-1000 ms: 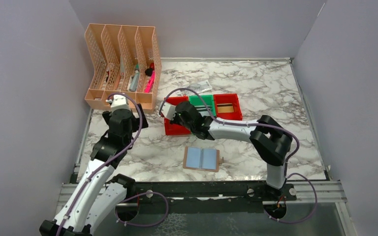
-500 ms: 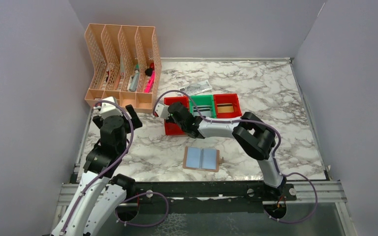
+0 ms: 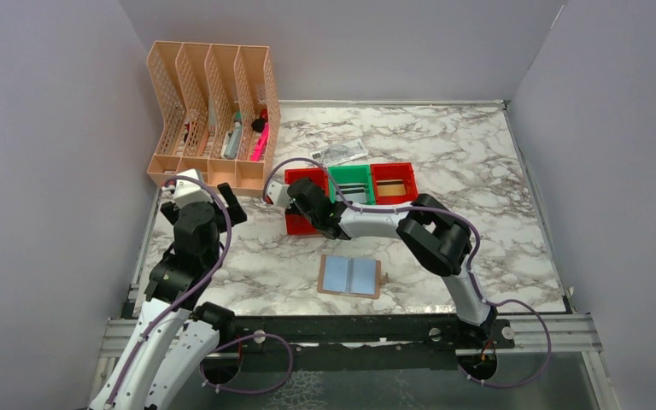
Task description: Take the credit cards out of the card holder
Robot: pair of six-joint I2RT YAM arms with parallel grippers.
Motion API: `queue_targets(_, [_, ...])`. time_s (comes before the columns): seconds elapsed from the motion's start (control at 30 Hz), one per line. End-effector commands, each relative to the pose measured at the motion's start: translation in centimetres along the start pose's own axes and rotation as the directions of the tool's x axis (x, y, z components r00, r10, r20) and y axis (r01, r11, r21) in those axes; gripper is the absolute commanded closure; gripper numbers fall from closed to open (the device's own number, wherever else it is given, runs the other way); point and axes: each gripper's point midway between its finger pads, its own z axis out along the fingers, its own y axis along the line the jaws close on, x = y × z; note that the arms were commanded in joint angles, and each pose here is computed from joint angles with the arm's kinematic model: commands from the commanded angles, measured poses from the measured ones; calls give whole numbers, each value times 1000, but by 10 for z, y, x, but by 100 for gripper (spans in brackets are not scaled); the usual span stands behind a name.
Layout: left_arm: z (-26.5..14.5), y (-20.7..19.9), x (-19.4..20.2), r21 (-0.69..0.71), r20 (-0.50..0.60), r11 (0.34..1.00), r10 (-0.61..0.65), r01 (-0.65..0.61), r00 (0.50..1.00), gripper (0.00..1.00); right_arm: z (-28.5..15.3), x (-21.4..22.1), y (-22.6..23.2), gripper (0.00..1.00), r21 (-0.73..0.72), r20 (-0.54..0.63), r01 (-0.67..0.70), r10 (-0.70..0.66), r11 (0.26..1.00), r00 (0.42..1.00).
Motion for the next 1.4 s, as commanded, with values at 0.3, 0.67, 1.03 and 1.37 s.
queue_targets(0.3, [1, 3, -1, -15, 16, 1000, -7, 7, 1000, 1, 7, 4, 9, 72, 1, 3, 11, -11, 1000, 1000])
queue_targets(0.67, [1, 3, -1, -14, 15, 1000, -5, 6, 1000, 1, -1, -10, 9, 63, -37, 58, -49, 51, 998, 997])
queue_targets(1.03, [3, 1, 2, -6, 0, 1000, 4, -4, 1000, 1, -21, -31, -12, 59, -15, 125, -158, 159, 987, 979])
queue_targets(1.37, [10, -7, 12, 17, -47, 999, 34, -33, 998, 1, -139, -1, -31, 49, -24, 79, -787, 786, 616, 613])
